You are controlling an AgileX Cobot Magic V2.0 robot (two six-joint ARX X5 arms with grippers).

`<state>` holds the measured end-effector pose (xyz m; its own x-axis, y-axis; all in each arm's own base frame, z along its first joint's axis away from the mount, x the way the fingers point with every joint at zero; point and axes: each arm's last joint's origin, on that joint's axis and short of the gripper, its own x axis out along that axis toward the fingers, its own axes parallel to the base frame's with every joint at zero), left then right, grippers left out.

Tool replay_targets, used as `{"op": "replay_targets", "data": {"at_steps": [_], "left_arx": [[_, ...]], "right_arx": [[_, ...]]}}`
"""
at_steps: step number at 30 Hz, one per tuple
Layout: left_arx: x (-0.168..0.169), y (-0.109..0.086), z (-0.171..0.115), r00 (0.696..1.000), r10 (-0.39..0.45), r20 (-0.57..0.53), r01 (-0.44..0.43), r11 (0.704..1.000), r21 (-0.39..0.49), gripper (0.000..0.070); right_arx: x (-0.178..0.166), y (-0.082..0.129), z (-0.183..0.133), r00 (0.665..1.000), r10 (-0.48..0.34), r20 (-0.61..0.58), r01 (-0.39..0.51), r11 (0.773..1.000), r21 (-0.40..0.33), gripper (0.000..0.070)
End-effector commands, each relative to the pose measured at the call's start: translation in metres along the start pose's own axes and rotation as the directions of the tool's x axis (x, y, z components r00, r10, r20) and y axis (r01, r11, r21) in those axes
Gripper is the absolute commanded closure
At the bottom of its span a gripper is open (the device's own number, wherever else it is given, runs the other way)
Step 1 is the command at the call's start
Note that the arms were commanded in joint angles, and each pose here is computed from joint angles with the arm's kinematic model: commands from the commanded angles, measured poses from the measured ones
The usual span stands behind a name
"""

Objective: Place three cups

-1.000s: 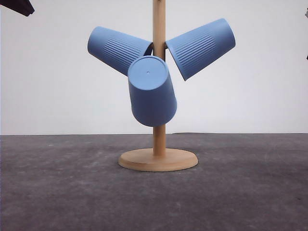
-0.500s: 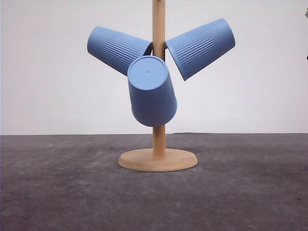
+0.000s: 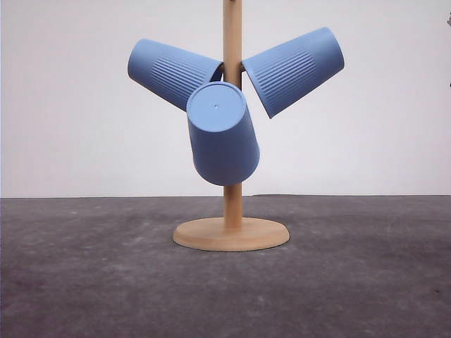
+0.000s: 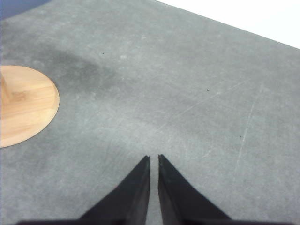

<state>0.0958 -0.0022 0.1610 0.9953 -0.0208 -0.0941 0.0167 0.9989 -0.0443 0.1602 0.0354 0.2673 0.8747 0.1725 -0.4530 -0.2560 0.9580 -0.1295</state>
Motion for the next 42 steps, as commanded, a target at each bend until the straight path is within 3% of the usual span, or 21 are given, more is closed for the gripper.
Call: {"op": "replay_targets", "data": {"at_steps": [1,18,21,22,26,32,38,42], "left_arx": [[0.001,0.000,-0.004,1.000,0.004,-0.007,-0.004,1.000,0.004,0.0700],[0.001,0.000,-0.004,1.000,0.003,-0.009,-0.003,1.000,0.003,0.0700],[0.001,0.000,-0.004,1.000,0.003,-0.009,-0.003,1.000,0.003,0.0700],[0.001,0.000,-0.004,1.000,0.003,-0.009,-0.003,1.000,0.003,0.0700],[0.001,0.000,-0.004,1.000,0.003,-0.009,-0.003,1.000,0.003,0.0700],[0.001,0.000,-0.004,1.000,0.003,-0.009,-0.003,1.000,0.003,0.0700],[0.001,0.000,-0.004,1.000,0.003,-0.009,-0.003,1.000,0.003,0.0700],[0.001,0.000,-0.004,1.000,0.003,-0.009,-0.003,1.000,0.003,0.0700]], "right_arx": [[0.000,0.000,0.004,1.000,-0.002,0.015,0.002,1.000,-0.007,0.0670],[0.000,0.000,0.004,1.000,-0.002,0.015,0.002,1.000,-0.007,0.0670],[-0.003,-0.001,0.003,1.000,-0.018,0.015,0.019,0.999,-0.044,0.0670],[-0.006,-0.001,0.000,1.000,-0.027,0.016,0.027,0.999,-0.020,0.0670],[-0.014,-0.002,-0.037,0.994,-0.089,0.057,0.082,0.991,0.110,0.0670],[-0.015,0.000,-0.104,0.968,-0.185,0.168,0.150,0.967,0.204,0.0671],[-0.010,0.000,-0.134,0.943,-0.244,0.227,0.189,0.953,0.238,0.0670],[-0.010,-0.002,-0.135,0.924,-0.253,0.286,0.191,0.955,0.226,0.0670]]}}
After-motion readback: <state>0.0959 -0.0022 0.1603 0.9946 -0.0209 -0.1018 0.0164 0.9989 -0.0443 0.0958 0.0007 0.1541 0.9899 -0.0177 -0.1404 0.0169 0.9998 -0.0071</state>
